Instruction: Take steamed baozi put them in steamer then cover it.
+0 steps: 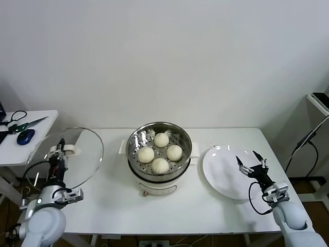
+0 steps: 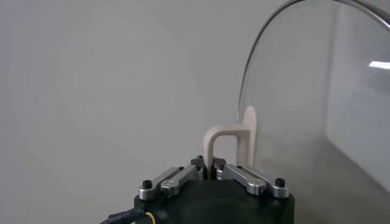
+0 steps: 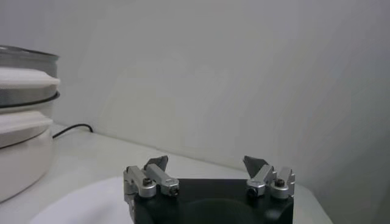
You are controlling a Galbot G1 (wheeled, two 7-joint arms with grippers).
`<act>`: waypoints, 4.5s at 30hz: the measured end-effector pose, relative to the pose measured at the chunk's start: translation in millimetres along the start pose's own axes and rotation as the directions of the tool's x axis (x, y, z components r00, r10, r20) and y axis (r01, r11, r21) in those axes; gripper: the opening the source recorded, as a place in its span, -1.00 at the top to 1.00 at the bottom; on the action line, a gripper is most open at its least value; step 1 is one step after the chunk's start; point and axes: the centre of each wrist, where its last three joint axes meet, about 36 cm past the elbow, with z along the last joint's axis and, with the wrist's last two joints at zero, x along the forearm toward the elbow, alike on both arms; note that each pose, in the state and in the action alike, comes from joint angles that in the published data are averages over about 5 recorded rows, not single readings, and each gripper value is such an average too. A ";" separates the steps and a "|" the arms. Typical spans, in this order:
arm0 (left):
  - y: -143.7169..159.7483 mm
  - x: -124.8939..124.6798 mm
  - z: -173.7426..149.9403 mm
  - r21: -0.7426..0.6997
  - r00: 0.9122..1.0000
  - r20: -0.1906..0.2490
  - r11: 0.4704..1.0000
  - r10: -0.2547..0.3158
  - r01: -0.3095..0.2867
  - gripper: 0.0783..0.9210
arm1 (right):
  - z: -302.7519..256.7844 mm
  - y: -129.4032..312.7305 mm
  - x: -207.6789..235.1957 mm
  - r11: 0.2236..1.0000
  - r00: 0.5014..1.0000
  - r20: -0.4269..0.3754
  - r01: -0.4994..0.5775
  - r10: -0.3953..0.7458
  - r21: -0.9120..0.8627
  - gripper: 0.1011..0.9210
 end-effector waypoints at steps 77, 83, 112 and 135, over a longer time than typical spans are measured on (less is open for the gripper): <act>14.6 -8.7 -314.3 0.069 0.959 0.253 0.986 0.130 -0.152 0.83 | 12.2 -11.5 -6.7 0.999 1.000 -0.016 -0.011 0.012 0.054 -0.76; 13.2 -8.0 -314.7 0.066 0.959 0.254 0.987 0.127 -0.148 0.83 | 12.6 -11.7 -6.1 0.999 1.000 -0.015 -0.008 0.009 0.052 -0.76; 36.4 14.6 -273.6 0.113 0.950 0.289 0.980 0.123 -0.161 -0.48 | 6.5 -15.4 -3.8 0.997 0.998 -0.060 -0.020 0.024 0.069 -0.76; 40.3 39.3 -120.6 0.544 0.973 0.058 0.810 0.223 -0.218 -0.77 | -6.5 1.3 13.1 0.999 0.998 -0.055 -0.040 0.041 0.025 -0.76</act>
